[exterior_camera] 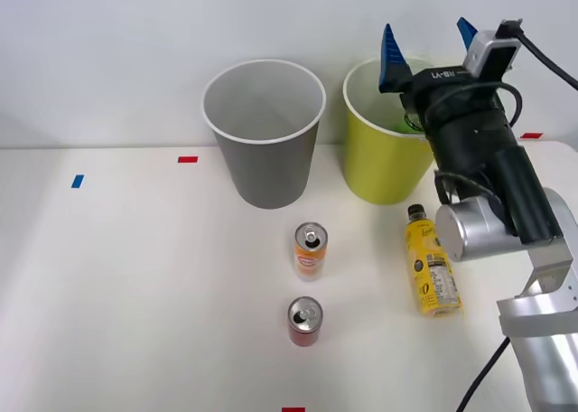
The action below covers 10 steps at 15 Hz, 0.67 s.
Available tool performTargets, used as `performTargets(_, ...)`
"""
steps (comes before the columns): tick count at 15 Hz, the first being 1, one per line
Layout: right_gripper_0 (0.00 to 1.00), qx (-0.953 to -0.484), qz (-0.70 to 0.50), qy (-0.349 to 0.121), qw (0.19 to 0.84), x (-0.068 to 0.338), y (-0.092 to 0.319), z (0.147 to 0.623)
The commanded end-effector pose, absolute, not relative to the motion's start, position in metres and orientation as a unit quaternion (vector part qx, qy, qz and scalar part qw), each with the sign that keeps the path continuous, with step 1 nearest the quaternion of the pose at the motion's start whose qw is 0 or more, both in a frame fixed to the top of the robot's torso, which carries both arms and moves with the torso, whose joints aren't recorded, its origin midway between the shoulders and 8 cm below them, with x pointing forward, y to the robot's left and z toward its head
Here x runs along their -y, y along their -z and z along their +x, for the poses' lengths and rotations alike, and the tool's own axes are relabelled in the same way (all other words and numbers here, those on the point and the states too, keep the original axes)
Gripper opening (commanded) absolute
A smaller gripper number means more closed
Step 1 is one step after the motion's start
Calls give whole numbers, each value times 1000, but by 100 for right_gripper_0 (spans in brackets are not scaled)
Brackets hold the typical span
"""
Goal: Put cans in the gray bin, plastic bottles in the light green bin
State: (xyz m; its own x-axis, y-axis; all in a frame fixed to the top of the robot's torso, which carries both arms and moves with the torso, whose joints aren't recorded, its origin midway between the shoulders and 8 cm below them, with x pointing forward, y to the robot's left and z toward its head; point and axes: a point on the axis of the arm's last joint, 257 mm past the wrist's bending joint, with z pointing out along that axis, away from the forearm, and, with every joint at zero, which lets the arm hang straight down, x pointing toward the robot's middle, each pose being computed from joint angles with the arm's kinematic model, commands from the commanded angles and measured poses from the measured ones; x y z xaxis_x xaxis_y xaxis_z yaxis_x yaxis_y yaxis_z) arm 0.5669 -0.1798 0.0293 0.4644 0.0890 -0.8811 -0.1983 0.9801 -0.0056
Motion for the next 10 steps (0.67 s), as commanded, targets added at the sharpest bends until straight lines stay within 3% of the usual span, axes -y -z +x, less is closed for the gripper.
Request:
performTargets(1, 100, -478, -61, -70, 874, 189, -17, 540)
performTargets(5, 100, -469, -62, -65, 879, 194, 4, 500)
performTargets(10, 100, -497, -52, -56, 864, 203, 38, 442)
